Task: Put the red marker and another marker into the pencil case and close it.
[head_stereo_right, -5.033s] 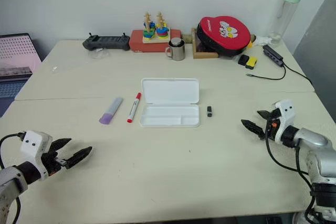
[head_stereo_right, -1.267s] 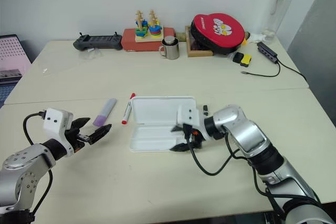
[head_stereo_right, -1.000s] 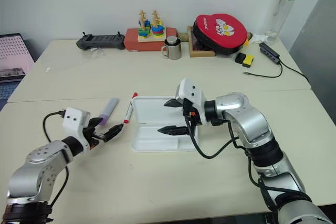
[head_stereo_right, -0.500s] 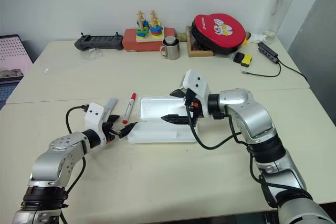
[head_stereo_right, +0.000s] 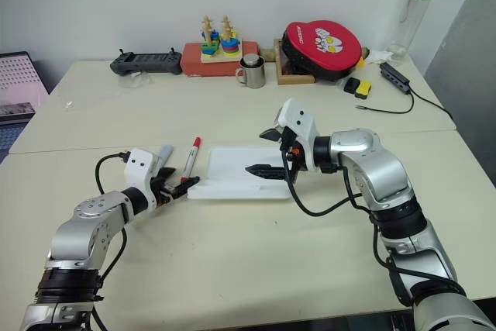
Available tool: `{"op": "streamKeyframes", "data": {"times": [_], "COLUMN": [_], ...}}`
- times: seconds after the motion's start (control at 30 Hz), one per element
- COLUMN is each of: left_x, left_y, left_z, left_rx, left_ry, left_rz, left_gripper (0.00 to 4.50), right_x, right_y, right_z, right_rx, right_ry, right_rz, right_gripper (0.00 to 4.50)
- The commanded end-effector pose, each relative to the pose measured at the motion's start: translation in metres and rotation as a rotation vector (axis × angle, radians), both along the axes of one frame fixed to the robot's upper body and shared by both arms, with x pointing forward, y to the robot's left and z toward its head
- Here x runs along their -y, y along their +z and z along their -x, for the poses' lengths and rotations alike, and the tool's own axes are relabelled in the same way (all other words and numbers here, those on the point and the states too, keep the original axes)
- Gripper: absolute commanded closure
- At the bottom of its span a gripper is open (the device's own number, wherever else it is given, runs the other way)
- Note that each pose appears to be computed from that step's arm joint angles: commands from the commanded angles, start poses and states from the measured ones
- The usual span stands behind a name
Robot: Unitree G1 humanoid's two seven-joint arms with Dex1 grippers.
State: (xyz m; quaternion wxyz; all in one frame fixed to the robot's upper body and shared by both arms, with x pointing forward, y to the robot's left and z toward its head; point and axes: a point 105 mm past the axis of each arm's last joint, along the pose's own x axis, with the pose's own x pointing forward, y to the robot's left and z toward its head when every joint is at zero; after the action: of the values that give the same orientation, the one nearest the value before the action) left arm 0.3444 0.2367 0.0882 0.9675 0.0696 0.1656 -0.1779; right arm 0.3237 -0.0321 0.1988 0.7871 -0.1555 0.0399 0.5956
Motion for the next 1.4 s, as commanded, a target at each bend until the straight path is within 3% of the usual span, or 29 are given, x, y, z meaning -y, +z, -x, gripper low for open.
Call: {"op": "streamKeyframes", "data": {"times": [0.03,0.43,0.53,0.63,0.73,0.83,0.93,1.07,1.23,1.4], "left_x": [0.000,0.002,-0.007,-0.006,0.025,0.043,0.059,0.069,0.076,0.079], "left_y": [0.003,0.004,0.010,0.035,0.084,0.098,0.091,0.062,0.041,0.042], "left_z": [-0.006,-0.012,-0.011,-0.011,0.011,0.029,0.041,0.043,0.035,0.019], "left_rx": [0.020,0.040,0.065,0.159,0.266,0.247,0.167,0.058,0.027,0.084], "left_ry": [0.018,0.041,0.061,-0.019,-0.354,-0.599,-0.797,-0.949,-1.011,-0.967], "left_rz": [0.005,0.030,0.028,0.013,0.035,-0.025,-0.119,-0.265,-0.348,-0.356], "left_gripper": [1.67,4.00,4.05,4.05,4.05,4.05,4.05,4.05,4.05,4.05], "right_x": [-0.001,-0.001,0.002,0.004,0.011,0.016,0.019,0.018,0.019,0.023], "right_y": [0.020,0.029,0.034,0.037,0.039,0.039,0.036,0.035,0.034,0.032], "right_z": [0.006,0.009,0.010,0.011,0.011,0.011,0.010,0.013,0.016,0.019], "right_rx": [0.058,0.072,0.078,0.081,0.090,0.097,0.101,0.106,0.111,0.106], "right_ry": [0.034,0.049,0.056,0.062,0.062,0.056,0.052,0.050,0.032,0.014], "right_rz": [-0.053,-0.091,-0.103,-0.106,-0.097,-0.083,-0.069,-0.064,-0.059,-0.054], "right_gripper": [0.00,0.00,0.00,0.00,0.00,0.00,0.00,0.00,0.00,0.00]}}
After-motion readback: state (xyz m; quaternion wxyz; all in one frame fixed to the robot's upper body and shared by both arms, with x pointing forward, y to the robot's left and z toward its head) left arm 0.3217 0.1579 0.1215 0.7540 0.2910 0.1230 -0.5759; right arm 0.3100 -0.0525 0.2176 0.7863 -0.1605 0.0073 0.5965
